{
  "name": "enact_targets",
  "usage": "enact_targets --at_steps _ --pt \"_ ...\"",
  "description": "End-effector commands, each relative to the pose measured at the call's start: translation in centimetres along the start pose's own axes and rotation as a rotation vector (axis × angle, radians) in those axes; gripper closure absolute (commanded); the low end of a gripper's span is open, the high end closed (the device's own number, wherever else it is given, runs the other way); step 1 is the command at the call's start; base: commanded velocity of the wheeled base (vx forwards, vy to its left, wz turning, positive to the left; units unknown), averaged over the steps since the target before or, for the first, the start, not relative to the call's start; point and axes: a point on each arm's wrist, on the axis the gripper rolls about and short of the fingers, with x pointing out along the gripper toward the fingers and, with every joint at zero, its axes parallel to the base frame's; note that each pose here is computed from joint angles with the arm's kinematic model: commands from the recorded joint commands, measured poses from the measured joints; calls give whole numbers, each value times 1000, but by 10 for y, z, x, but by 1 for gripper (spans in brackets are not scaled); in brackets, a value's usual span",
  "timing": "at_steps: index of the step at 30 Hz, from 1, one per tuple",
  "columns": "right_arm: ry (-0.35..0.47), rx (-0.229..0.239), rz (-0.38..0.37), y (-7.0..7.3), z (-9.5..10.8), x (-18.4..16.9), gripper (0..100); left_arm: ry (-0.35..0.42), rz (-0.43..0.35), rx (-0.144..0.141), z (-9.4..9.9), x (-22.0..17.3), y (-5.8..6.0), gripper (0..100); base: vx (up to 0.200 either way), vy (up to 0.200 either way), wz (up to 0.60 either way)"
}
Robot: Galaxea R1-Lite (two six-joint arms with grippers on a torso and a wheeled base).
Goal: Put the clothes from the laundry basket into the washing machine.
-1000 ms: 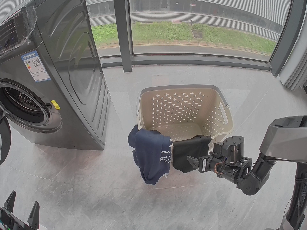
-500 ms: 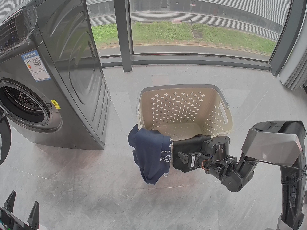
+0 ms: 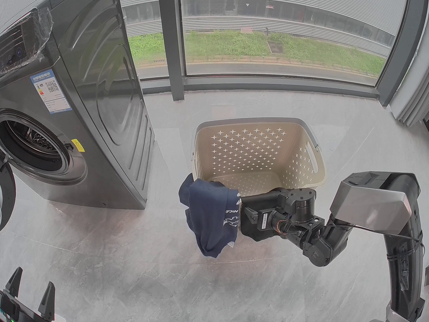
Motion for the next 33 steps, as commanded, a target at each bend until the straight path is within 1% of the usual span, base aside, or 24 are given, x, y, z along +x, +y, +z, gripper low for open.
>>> enact_targets --at_steps 1,5,8,11,12,15,20,24,33 --pt "2 -5 3 0 -6 3 100 1 0 -1 -5 0 0 0 0 0 0" --pt "4 -5 6 1 -6 1 100 1 0 -1 -5 0 0 0 0 0 0" --pt "5 -10 21 7 -5 -4 100 1 0 -1 -5 0 0 0 0 0 0" --pt "-2 -9 24 8 -3 -7 100 1 0 -1 -5 0 0 0 0 0 0" --pt "-26 -13 50 16 1 -18 100 1 2 -2 -5 0 0 0 0 0 0" --pt "-41 -23 64 19 7 -32 100 1 0 -1 -5 0 0 0 0 0 0" --pt "-85 -23 74 18 24 -56 100 1 0 -1 -5 0 0 0 0 0 0" --pt "-105 -20 78 18 35 -71 100 1 0 -1 -5 0 0 0 0 0 0" --pt "-106 -19 80 18 37 -78 100 1 0 -1 -5 0 0 0 0 0 0"
